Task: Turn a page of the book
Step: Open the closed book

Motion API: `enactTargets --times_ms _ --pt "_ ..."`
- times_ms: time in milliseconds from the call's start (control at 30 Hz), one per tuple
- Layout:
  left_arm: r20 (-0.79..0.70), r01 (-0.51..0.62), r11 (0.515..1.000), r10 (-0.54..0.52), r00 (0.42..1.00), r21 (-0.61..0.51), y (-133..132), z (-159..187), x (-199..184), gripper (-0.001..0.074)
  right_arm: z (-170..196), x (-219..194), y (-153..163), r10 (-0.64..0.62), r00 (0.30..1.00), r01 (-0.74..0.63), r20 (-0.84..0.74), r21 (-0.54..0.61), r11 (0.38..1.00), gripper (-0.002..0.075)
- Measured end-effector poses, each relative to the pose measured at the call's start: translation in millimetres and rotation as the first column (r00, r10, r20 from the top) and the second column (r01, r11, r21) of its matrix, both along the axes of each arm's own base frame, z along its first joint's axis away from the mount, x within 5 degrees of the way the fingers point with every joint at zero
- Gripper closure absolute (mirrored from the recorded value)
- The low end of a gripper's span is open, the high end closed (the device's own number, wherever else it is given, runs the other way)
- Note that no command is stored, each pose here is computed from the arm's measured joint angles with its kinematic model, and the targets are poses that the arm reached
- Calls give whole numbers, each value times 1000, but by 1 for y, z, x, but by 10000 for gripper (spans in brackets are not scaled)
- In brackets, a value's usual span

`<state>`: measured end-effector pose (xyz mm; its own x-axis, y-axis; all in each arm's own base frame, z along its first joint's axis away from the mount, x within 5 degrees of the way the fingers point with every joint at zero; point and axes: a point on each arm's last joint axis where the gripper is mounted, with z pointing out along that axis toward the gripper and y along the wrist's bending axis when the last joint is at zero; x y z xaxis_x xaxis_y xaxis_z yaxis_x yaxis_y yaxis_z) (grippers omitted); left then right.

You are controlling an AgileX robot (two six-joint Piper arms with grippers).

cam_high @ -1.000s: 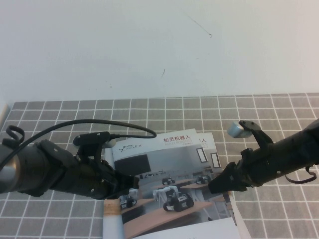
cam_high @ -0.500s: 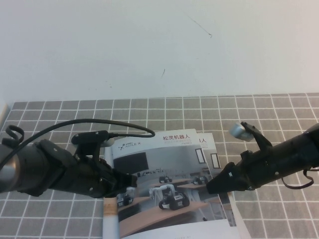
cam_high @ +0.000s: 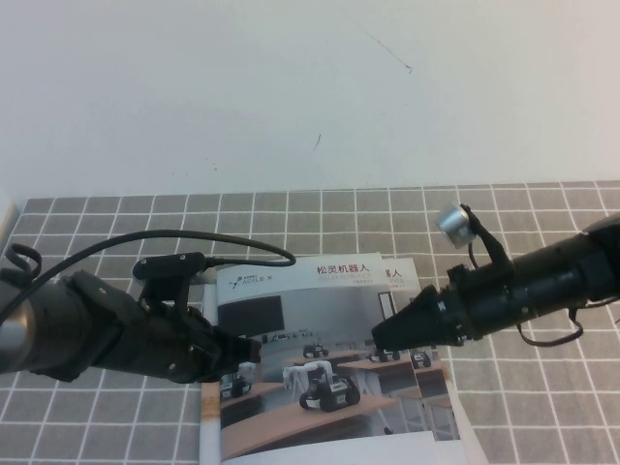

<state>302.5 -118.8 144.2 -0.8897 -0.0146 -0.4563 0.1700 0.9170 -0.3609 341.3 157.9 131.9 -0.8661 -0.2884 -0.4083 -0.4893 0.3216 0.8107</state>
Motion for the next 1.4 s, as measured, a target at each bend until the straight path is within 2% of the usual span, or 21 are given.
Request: enactTargets --times_ms 233,333,467,567,733,900,1133,1400 --pt "-3 -5 1000 5 1000 -6 0 0 0 738 13 8 4 15 1000 -15 11 23 1000 396" --pt "-3 -7 1000 7 1000 -8 0 0 0 738 7 8 0 17 1000 -18 -12 -87 996 396" --pt "5 1 1000 -1 1000 -6 0 2 0 738 -8 8 -12 -3 999 -12 -51 -306 952 396" --pt "24 25 999 -24 999 -20 -1 13 -3 738 -12 7 -16 3 998 -23 -56 -366 930 396" --pt "27 79 996 -78 997 -40 -2 33 -13 738 -12 7 -15 -10 998 -12 -59 -359 933 396" --pt "-14 123 992 -122 992 22 1 30 -18 738 -11 8 -15 -19 998 -2 -55 -355 935 396" --pt "-68 107 986 -98 993 129 11 24 -20 738 -10 11 -14 -8 1000 7 -2 -335 942 396" --pt "-46 71 990 -66 997 120 11 25 -18 738 -10 13 -13 -20 1000 23 11 -326 945 396"
